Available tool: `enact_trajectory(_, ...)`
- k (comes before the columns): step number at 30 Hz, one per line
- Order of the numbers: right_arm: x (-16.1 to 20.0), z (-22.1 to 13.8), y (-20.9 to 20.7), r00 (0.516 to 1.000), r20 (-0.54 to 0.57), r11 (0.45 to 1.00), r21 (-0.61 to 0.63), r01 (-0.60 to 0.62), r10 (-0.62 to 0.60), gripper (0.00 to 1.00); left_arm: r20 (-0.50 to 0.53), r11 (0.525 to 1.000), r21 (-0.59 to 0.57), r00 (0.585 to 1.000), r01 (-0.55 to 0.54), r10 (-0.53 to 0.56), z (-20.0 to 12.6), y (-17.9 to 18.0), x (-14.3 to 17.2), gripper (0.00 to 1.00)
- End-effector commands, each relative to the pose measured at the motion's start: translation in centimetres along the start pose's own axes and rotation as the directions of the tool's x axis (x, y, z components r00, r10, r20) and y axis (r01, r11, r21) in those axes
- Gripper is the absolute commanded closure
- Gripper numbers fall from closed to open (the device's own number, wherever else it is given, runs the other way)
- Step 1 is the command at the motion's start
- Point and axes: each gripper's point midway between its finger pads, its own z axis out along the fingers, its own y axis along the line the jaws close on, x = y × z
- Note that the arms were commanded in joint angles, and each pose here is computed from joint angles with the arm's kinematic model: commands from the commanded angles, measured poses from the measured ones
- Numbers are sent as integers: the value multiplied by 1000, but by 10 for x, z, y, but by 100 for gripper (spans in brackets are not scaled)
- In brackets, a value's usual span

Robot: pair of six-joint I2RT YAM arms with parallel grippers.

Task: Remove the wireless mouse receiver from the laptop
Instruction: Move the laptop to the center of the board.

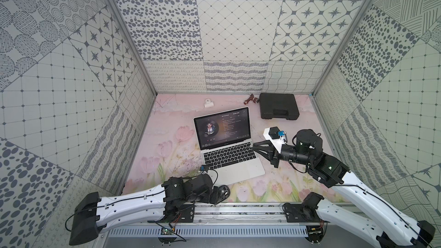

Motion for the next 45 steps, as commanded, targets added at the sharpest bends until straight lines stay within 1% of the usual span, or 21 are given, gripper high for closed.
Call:
enact_trajectory(1, -13, -5, 6, 998, 60, 1000, -18, 20, -19, 94, 74, 997, 8, 994, 83, -83, 11, 0, -18, 0)
enact_trajectory(7, -12, -3, 7, 998, 66, 999, -27, 21, -19, 94, 66, 991, 89, 992, 102, -108, 18, -19, -37, 0)
enact_trajectory(11, -11, -1, 7, 998, 65, 999, -32, 16, -14, 94, 66, 989, 103, 992, 105, -112, 23, -26, -54, 0)
enact_trajectory(15, -10, 0, 5, 998, 62, 1000, -26, 16, -14, 94, 56, 983, 140, 990, 117, -126, 35, -31, -71, 1)
enact_trajectory(18, -11, -1, 5, 998, 63, 1000, -24, 13, -12, 94, 48, 983, 144, 992, 110, -118, 43, -31, -85, 0)
enact_trajectory(25, -7, -4, 5, 998, 58, 1000, -15, -2, 3, 94, 84, 981, 164, 989, 105, -120, 48, -21, -135, 0)
enact_trajectory(29, -7, -7, 5, 998, 62, 1000, -3, -5, 5, 94, 85, 979, 181, 990, 95, -112, 53, -19, -164, 0)
enact_trajectory(33, -8, -10, 5, 998, 70, 1000, 3, -3, 3, 94, 86, 980, 179, 991, 83, -100, 66, -15, -184, 0)
enact_trajectory(38, -9, -14, 4, 997, 77, 1000, 23, 5, -6, 94, 83, 987, 151, 994, 62, -75, 83, -7, -188, 0)
enact_trajectory(43, -7, -13, 4, 997, 72, 1000, 19, 3, -5, 94, 98, 996, 83, 994, 39, -47, 85, 8, -195, 0)
enact_trajectory(45, -7, -14, 5, 997, 71, 1000, 17, 1, -3, 94, 96, 999, 42, 995, 34, -38, 80, 15, -191, 0)
